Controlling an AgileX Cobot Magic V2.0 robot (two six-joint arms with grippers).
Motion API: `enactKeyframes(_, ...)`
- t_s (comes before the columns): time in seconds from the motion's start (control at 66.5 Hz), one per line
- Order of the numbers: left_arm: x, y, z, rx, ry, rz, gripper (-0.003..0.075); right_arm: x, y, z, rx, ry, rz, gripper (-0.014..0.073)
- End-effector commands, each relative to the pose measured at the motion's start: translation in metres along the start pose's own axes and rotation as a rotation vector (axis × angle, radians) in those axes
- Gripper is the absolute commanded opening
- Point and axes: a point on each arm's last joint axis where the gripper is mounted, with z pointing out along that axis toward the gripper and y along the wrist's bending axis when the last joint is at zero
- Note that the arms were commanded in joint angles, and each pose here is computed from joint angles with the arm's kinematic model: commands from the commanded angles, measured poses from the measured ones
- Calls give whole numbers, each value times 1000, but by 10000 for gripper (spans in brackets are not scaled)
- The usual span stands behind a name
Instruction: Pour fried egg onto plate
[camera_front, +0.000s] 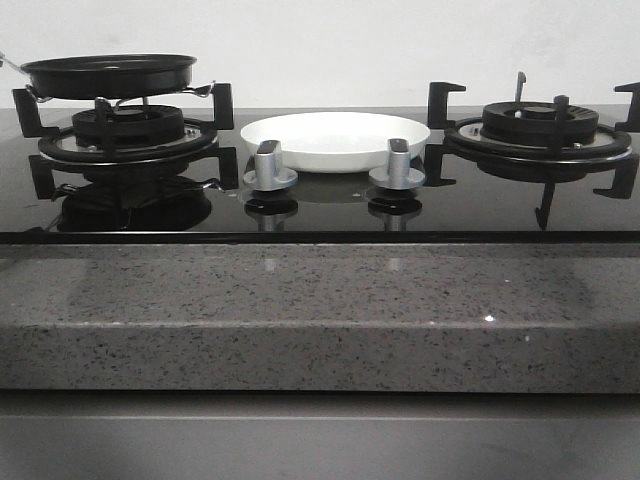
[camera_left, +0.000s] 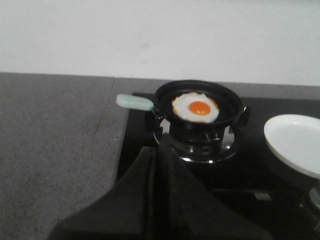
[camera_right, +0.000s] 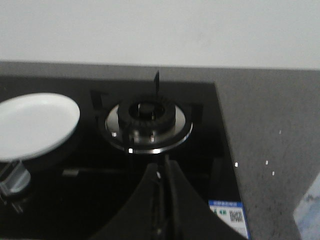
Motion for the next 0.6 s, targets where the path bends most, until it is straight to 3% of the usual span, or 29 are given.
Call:
enactKeyframes(0.0, -7, 0, 8, 3, -34, -11, -20, -9, 0, 12, 5, -7, -18, -69)
enactKeyframes(0.301, 0, 0, 29, 0, 42, -14, -15, 4, 0, 47, 12, 168, -18, -49)
enactKeyframes(0.391, 0, 0, 30, 0, 45, -15, 76, 5, -1, 49, 12, 173, -18, 68)
enactKeyframes(0.496, 0, 0, 30, 0, 41, -15, 289, 4, 0, 50, 12, 166, -18, 335)
enactKeyframes(0.586, -1, 0, 30, 0, 34, -15, 377, 4, 0, 52, 6, 169, -4, 505)
